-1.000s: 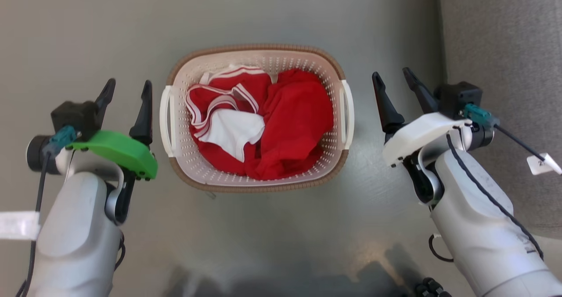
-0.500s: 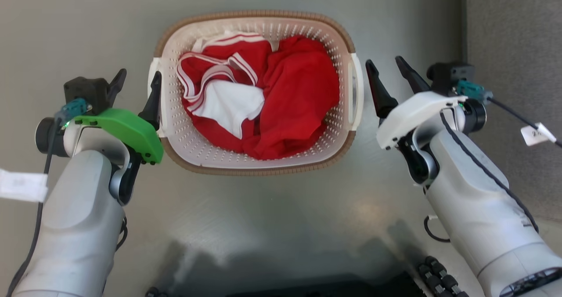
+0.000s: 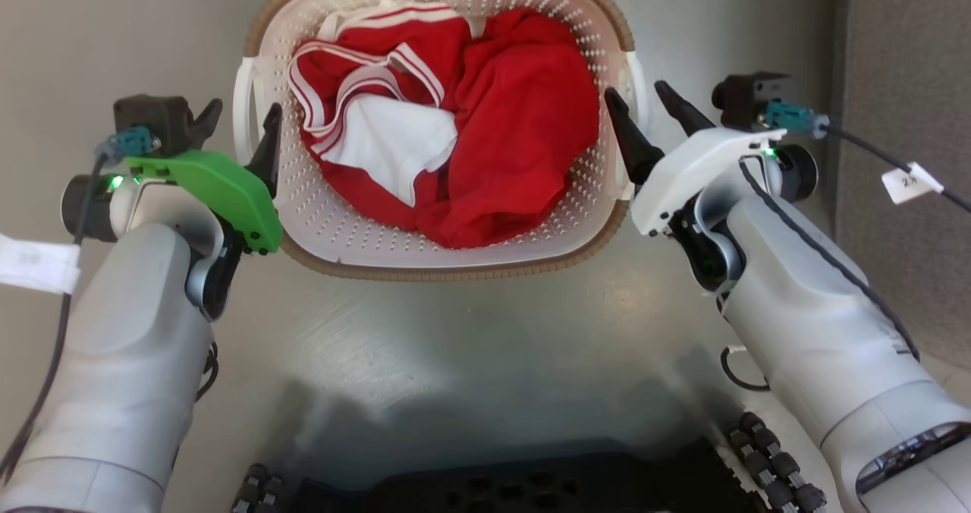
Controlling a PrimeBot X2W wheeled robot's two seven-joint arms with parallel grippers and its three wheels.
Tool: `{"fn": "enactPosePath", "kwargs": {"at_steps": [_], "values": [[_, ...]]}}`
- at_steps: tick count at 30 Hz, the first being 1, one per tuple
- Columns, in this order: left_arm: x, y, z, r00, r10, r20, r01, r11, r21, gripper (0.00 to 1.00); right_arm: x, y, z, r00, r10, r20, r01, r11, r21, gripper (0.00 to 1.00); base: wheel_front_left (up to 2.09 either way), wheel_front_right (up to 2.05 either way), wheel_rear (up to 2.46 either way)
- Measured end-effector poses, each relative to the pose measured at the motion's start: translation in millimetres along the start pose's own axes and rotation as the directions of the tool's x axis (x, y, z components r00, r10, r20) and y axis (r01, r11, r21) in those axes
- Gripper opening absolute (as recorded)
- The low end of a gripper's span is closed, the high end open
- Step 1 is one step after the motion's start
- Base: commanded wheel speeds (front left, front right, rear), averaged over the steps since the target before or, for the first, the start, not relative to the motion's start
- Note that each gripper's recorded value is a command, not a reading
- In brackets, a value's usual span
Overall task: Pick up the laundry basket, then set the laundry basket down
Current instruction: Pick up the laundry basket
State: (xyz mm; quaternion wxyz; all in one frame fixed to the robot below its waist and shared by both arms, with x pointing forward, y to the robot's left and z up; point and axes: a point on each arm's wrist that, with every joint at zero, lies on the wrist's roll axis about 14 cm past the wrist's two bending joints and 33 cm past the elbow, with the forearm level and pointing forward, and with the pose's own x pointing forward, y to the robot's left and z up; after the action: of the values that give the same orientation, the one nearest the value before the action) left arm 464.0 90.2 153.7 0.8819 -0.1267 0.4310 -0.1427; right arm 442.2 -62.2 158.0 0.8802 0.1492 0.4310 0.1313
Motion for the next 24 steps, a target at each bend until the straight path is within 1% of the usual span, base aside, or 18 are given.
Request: {"fn": "enactPosePath", "kwargs": {"at_steps": [6, 16, 21, 22, 23, 24], "values": [[10, 0, -14, 0.998, -0.013, -0.059, 0.013, 1.0, -0.004, 1.0, 11, 1, -18, 0.998, 0.007, -0.069, -0.005, 1.0, 0.022, 1.0, 0.0, 0.0, 0.0], [19, 5, -36, 0.991, -0.012, -0.136, 0.009, 1.0, -0.027, 1.0, 24, 0, -28, 0.994, 0.008, -0.106, -0.005, 1.0, 0.03, 1.0, 0.0, 0.0, 0.0], [23, 4, -34, 0.991, -0.019, -0.136, 0.015, 0.999, -0.031, 1.0, 24, 1, -35, 0.992, 0.009, -0.127, -0.005, 0.999, 0.031, 1.0, 0.0, 0.0, 0.0], [24, 1, -33, 0.991, -0.027, -0.133, 0.023, 0.999, -0.033, 0.65, 24, 2, -37, 0.991, 0.01, -0.134, -0.005, 0.999, 0.039, 0.9, 0.0, 0.0, 0.0], [25, 0, -32, 0.991, -0.031, -0.132, 0.027, 0.999, -0.033, 0.45, 24, 3, -38, 0.99, 0.012, -0.138, -0.006, 0.999, 0.041, 0.81, 0.0, 0.0, 0.0], [25, -1, -32, 0.991, -0.033, -0.133, 0.028, 0.999, -0.038, 0.4, 23, 3, -39, 0.99, 0.014, -0.141, -0.009, 0.999, 0.04, 0.7, 0.0, 0.0, 0.0]]}}
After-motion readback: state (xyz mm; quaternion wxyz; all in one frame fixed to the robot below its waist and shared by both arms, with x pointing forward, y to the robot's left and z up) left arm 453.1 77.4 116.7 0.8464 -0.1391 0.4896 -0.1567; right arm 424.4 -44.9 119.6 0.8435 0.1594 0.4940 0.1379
